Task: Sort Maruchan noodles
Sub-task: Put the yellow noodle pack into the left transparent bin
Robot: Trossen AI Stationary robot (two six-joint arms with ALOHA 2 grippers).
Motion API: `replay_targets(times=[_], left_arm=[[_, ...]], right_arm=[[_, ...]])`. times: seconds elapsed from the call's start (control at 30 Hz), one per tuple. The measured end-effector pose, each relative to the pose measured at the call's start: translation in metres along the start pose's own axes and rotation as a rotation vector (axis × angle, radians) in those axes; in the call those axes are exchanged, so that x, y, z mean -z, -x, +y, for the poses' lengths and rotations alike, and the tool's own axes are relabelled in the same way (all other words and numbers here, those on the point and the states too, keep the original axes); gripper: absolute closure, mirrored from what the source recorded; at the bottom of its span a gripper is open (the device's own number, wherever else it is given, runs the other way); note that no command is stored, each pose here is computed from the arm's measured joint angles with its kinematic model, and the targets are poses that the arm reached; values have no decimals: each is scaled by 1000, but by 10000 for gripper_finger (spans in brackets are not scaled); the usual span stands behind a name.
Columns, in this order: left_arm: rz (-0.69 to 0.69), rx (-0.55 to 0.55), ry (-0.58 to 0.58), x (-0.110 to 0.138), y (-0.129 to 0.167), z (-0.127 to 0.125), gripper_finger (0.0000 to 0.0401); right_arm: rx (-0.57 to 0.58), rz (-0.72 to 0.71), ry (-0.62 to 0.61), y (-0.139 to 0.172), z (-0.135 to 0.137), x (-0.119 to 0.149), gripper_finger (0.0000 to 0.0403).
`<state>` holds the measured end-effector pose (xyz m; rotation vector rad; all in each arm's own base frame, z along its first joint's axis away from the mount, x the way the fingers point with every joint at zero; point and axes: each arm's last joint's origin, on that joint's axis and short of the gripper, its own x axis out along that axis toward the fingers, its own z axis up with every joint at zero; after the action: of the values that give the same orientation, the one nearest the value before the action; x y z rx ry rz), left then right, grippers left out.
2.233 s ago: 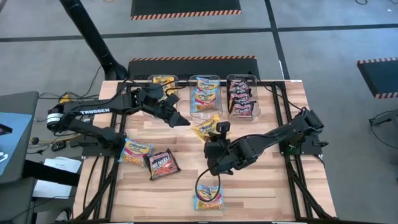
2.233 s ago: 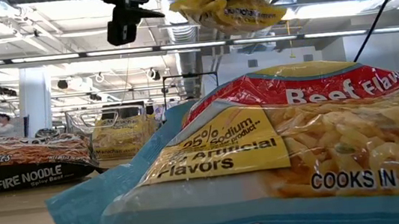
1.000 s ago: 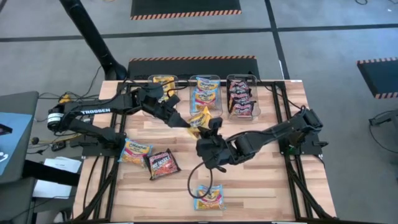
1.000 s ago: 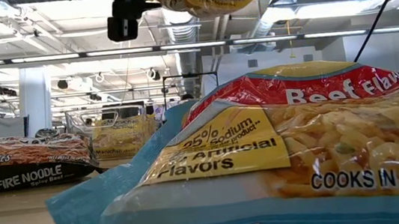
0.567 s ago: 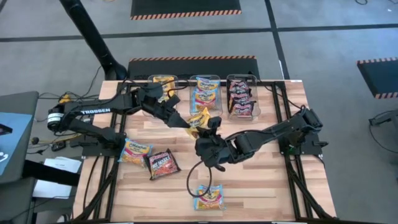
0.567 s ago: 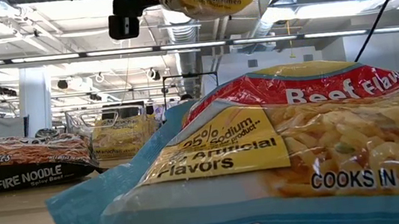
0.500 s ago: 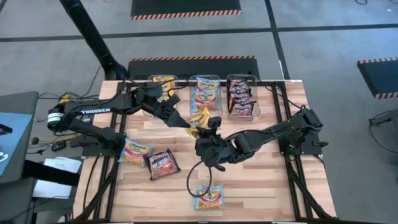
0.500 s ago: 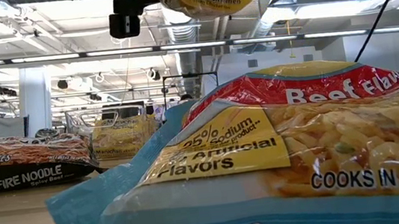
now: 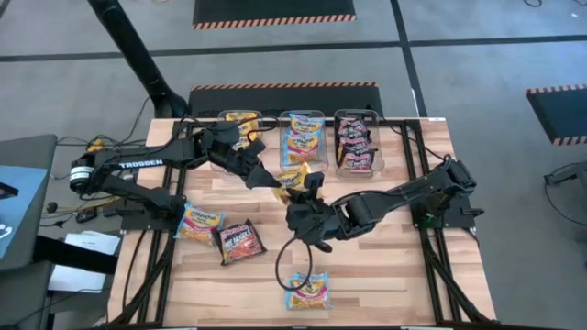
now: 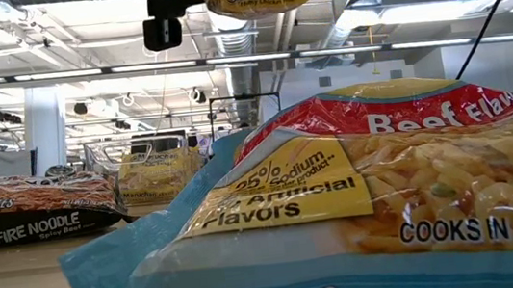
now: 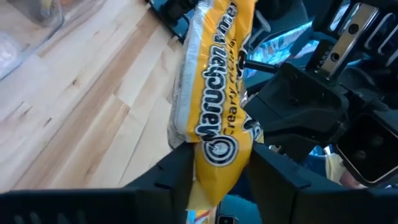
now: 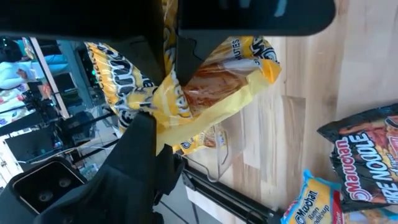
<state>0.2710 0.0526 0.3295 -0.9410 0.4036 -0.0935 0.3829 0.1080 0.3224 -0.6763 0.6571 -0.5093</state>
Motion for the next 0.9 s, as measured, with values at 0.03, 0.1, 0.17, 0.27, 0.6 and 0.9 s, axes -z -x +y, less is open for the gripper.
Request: replay_targets(times=[0.03,0.1,0.17,0.27,0.6,0.9], left_arm=[[0,-1,-1,0,0,0,285],[-5,-5,-4,0,0,0,309],[-15,-14,-23,0,0,0,334],[-23,-20,-53,-1,0,0,370],[-28,-35,-145,0,0,1,401],[-34,-123,-210,2,0,6,401]], right_arm=[[0,0,1,0,0,0,384],[-1,-1,4,0,0,0,384],[-1,-1,4,0,0,0,384],[-2,0,6,0,0,0,384],[5,0,38,0,0,0,322],[72,-3,52,12,3,-2,228]])
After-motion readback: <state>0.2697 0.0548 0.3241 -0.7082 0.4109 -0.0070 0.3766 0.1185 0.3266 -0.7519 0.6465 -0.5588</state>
